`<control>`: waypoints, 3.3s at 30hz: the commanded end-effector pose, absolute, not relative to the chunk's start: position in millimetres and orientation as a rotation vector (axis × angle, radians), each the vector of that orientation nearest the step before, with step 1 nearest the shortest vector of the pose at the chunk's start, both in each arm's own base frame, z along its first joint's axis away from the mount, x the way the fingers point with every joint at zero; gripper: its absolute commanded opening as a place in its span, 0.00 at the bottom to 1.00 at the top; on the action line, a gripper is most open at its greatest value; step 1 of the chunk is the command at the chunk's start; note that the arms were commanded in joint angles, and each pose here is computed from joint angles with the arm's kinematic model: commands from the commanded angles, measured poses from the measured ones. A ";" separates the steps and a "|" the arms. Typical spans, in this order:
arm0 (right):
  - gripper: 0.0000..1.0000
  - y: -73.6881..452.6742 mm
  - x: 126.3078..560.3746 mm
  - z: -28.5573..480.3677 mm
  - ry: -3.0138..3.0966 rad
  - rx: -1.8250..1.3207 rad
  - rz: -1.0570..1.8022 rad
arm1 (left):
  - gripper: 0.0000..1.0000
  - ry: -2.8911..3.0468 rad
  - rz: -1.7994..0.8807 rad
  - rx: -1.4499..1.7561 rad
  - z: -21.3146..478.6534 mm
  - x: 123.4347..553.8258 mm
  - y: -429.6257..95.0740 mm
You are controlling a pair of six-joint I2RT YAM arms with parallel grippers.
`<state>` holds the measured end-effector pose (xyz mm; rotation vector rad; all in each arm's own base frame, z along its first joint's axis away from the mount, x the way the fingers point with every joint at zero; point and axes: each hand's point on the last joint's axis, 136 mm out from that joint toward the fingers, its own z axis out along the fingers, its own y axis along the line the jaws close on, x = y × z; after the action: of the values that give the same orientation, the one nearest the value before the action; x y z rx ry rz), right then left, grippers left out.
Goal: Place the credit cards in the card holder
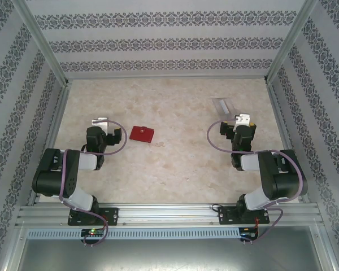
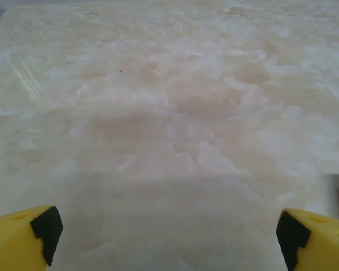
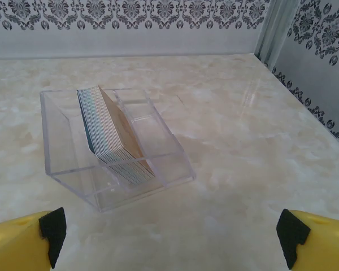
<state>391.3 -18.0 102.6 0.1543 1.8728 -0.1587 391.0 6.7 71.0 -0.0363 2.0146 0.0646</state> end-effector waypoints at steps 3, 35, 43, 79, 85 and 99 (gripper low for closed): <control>0.98 -19.6 391.5 108.7 1.844 0.172 -0.160 | 0.99 1.971 0.063 -0.048 83.1 398.8 11.2; 0.98 -22.7 373.4 113.8 1.781 0.187 -0.157 | 0.99 2.084 0.039 -0.164 129.6 396.0 14.2; 0.98 -18.8 372.9 161.9 1.784 0.181 -0.215 | 0.99 2.170 -0.200 -0.468 165.7 373.0 2.6; 0.74 166.9 342.0 154.8 2.334 -0.161 0.725 | 0.35 2.691 -0.702 -0.282 22.9 424.0 -133.9; 0.71 185.4 344.5 142.7 2.403 -0.169 0.826 | 0.31 2.698 -0.805 -0.200 27.3 413.4 -151.2; 0.63 204.3 332.6 109.8 2.579 -0.250 0.805 | 0.17 2.597 -1.178 0.238 34.8 426.7 -236.3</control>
<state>335.1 206.1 110.0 -0.2295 2.5396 0.8263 431.4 -203.4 28.1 0.0500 2.6480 -1.0658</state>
